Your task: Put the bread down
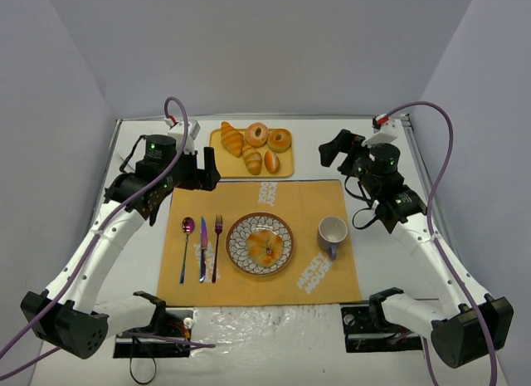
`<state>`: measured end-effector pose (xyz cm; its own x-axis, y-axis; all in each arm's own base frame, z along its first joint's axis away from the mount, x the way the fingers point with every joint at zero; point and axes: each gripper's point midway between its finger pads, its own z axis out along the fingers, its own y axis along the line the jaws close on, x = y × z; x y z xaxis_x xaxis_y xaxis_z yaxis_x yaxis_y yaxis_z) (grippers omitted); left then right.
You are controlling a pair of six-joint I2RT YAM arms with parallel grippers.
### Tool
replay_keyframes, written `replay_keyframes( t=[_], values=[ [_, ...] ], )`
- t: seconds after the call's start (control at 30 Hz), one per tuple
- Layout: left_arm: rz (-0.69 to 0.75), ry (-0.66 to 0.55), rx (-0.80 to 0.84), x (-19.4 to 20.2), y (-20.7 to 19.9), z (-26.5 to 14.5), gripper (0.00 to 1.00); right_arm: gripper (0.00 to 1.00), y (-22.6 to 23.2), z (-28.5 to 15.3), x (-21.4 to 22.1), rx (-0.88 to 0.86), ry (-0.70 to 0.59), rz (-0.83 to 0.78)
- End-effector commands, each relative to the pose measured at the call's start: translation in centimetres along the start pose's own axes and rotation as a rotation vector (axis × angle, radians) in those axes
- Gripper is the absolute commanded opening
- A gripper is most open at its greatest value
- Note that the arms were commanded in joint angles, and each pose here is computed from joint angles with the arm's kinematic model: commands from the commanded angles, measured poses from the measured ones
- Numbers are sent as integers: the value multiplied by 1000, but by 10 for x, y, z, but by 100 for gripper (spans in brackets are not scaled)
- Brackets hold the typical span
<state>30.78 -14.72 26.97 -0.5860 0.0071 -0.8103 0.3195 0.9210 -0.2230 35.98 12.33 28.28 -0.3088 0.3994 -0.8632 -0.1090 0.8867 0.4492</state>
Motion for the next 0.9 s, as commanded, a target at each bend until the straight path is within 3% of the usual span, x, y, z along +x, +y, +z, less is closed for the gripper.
replay_keyframes(
  t=[0.0,0.87],
  values=[
    [31,-110,29,-26,-8,-9,83,100,11,-4,-30,-35,-112,4],
    [30,-124,37,-27,-9,-13,83,100,10,2,-24,-40,-100,4]
  ],
)
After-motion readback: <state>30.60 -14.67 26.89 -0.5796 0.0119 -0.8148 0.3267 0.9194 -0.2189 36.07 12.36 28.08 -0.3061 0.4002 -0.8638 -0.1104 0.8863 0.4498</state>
